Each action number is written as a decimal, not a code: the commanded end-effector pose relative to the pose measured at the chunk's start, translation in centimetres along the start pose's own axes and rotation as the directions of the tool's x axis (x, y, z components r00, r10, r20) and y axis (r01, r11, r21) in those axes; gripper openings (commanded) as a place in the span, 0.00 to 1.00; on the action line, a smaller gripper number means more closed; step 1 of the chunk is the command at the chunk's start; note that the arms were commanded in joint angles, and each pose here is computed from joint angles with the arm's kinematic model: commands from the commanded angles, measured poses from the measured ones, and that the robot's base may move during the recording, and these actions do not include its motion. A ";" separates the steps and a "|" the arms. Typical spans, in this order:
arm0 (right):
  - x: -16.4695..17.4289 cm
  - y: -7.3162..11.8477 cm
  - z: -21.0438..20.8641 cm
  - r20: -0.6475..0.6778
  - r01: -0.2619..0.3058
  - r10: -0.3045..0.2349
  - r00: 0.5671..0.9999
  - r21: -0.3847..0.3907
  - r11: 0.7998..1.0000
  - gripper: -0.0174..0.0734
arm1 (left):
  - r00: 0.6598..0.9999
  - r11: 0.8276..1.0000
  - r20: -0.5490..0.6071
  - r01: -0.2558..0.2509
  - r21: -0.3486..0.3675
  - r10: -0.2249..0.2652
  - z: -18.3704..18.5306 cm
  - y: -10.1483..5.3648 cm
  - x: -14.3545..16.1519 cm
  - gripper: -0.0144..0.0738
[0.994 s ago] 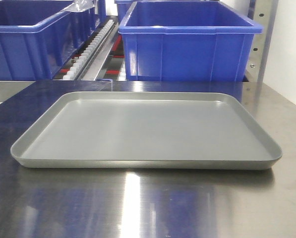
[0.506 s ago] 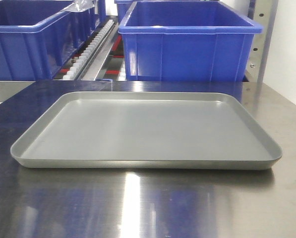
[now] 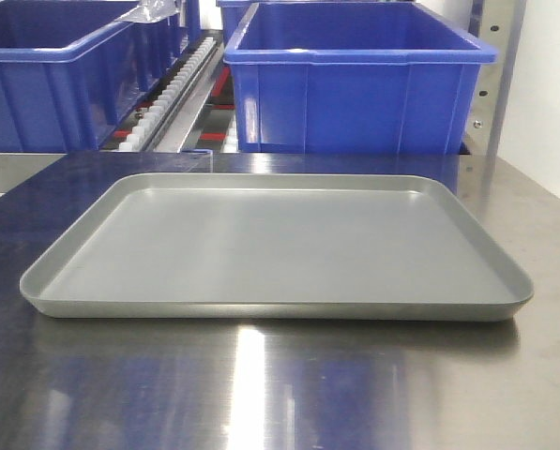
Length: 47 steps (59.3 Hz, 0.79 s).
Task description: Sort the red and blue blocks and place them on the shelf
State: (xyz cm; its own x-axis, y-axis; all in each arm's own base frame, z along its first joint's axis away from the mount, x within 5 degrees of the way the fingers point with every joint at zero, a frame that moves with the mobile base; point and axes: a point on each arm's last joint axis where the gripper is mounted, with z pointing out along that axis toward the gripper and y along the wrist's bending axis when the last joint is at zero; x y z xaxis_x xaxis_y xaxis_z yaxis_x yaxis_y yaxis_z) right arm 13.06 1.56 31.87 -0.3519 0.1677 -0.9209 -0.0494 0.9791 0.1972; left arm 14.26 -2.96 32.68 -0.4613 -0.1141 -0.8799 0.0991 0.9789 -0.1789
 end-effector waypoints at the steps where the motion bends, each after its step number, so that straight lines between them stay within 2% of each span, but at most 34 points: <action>1: -1.8 0.3 -0.5 0.122 0.011 -0.009 0.992 -0.016 1.000 0.26 | 0.994 1.000 0.113 -0.005 0.026 0.002 -0.6 -0.3 -1.6 0.30; 47: -1.8 0.3 -0.5 0.122 0.011 -0.009 0.992 -0.016 1.000 0.26 | 0.994 1.000 0.113 -0.005 0.026 0.002 -0.6 -0.3 -1.6 0.30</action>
State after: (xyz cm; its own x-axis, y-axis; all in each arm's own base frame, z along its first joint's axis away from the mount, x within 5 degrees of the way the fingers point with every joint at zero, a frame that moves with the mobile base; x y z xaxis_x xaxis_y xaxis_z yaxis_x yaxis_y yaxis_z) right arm 13.06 1.56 31.87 -0.3519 0.1677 -0.9209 -0.0494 0.9791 0.1972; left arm 14.26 -2.96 32.68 -0.4613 -0.1141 -0.8799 0.0991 0.9789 -0.1789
